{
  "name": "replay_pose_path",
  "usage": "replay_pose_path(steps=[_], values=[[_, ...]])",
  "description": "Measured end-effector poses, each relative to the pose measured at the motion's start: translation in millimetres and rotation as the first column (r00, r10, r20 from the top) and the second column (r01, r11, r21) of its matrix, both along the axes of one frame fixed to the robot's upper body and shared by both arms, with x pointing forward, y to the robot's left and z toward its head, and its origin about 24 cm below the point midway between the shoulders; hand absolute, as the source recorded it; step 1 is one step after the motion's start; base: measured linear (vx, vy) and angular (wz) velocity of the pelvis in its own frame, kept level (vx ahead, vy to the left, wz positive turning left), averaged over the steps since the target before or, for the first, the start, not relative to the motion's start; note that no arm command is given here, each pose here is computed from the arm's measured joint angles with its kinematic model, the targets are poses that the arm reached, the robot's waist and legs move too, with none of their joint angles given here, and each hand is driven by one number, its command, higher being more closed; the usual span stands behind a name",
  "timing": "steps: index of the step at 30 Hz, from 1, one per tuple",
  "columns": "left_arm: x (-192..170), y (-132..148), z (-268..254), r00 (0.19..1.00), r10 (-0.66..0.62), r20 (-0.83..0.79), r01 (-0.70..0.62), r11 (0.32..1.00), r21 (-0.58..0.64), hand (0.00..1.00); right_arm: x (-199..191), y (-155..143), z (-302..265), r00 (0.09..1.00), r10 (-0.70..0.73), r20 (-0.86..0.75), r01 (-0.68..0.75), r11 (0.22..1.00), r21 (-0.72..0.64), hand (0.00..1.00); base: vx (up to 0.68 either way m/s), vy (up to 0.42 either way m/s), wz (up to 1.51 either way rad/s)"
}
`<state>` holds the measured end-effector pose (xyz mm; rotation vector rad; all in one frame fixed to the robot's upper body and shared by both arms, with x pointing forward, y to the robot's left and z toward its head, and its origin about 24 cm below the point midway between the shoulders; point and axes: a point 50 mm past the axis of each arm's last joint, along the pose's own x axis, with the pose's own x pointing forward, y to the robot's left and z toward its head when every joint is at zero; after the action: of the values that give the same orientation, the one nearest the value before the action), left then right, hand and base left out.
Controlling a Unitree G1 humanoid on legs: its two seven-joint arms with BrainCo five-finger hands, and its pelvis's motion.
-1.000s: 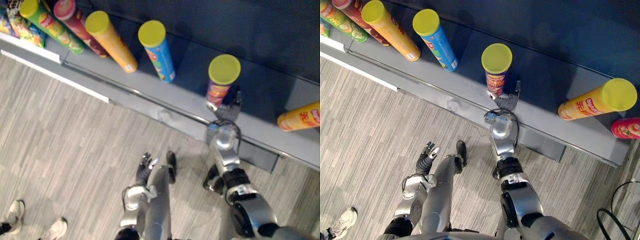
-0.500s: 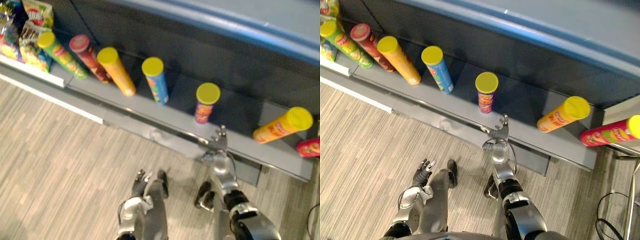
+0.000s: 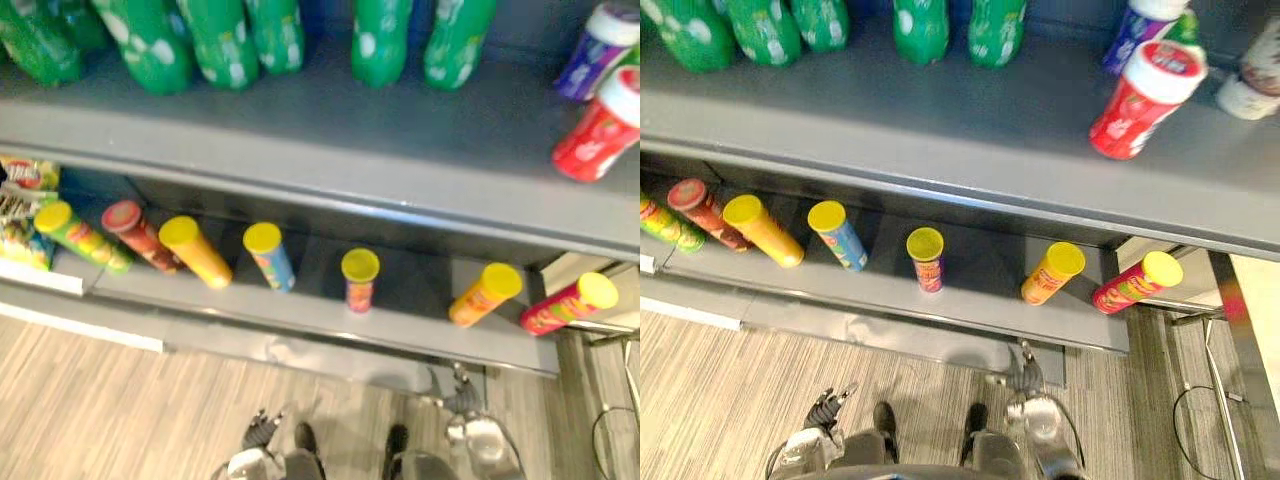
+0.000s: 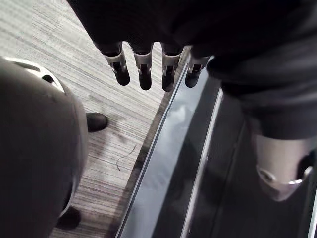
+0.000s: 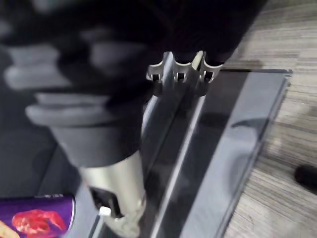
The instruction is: Put the gum and the chips on the shelf.
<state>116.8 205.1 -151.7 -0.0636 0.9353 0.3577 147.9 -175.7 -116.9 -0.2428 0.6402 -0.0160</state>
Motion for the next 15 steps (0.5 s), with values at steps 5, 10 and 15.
replay_pose_path(steps=[5, 10, 15], values=[[-21, 3, -5, 0.998, 0.044, -0.049, -0.045, 0.999, -0.023, 0.00, -39, -6, -22, 0.984, -0.064, -0.167, 0.078, 0.994, 0.077, 0.00, 0.05, 0.034, -0.16], [-35, 4, -10, 0.986, 0.143, -0.090, -0.148, 0.987, -0.056, 0.00, -65, -27, -40, 0.891, -0.327, -0.316, 0.375, 0.921, 0.103, 0.00, -0.01, 0.032, -0.13], [-43, 4, -14, 0.969, 0.218, -0.118, -0.231, 0.967, -0.104, 0.00, -106, -37, -52, 0.749, -0.473, -0.464, 0.553, 0.832, 0.044, 0.00, 0.02, 0.049, -0.14]])
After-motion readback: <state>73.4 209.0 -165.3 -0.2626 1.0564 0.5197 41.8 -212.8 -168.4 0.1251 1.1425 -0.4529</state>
